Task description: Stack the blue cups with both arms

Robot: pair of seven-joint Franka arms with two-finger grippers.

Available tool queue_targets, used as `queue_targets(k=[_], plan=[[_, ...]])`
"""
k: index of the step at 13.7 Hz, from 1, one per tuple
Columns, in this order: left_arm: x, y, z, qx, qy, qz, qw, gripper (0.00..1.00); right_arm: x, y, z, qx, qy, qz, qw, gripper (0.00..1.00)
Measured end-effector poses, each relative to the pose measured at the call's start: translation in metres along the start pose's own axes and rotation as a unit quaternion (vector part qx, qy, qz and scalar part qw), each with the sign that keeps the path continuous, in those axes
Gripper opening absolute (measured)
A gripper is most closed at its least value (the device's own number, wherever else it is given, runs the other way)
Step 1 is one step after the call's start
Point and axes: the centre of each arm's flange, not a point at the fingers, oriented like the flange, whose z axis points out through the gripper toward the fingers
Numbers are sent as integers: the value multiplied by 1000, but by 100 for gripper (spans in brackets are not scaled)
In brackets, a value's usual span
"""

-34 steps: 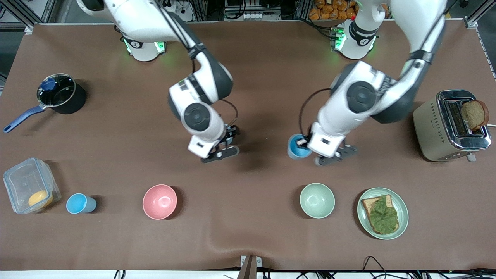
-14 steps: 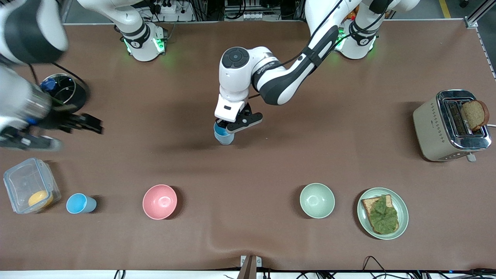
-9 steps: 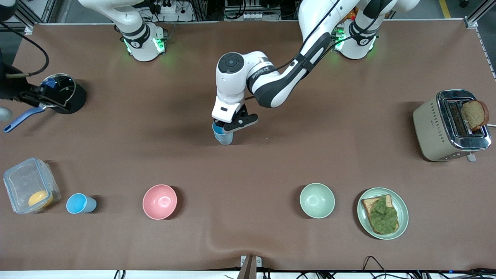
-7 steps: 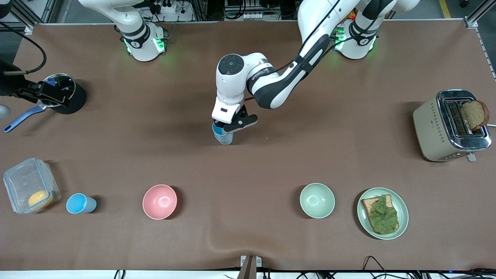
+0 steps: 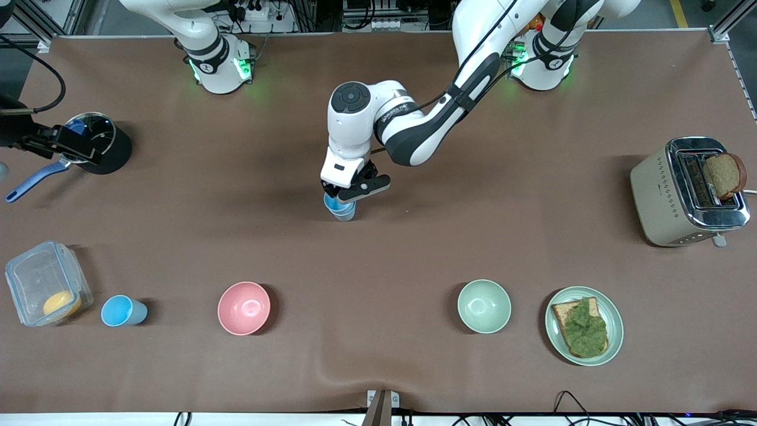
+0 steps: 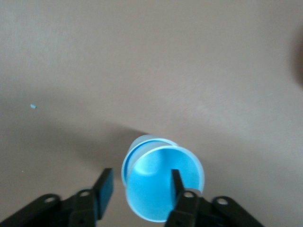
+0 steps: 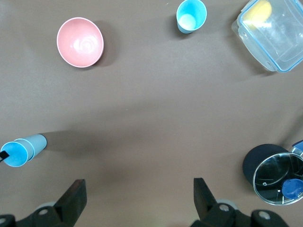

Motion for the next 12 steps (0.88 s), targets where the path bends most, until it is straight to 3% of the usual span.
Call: queue_targets(k=[3, 4, 6, 9, 12], plan=[[78, -14, -83, 1, 42, 6, 999, 96, -1, -4, 0, -6, 1, -4, 1000, 100], [114, -32, -116, 19, 54, 18, 998, 100, -1, -9, 1, -11, 1, -9, 1000, 100], [184, -78, -171, 61, 67, 50, 995, 100, -3, -18, 1, -18, 2, -18, 1000, 100], [250, -142, -225, 110, 62, 118, 985, 100, -3, -19, 1, -20, 3, -19, 1000, 100], [303, -204, -273, 103, 34, 151, 983, 100, -3, -18, 1, -20, 3, -19, 1000, 100]])
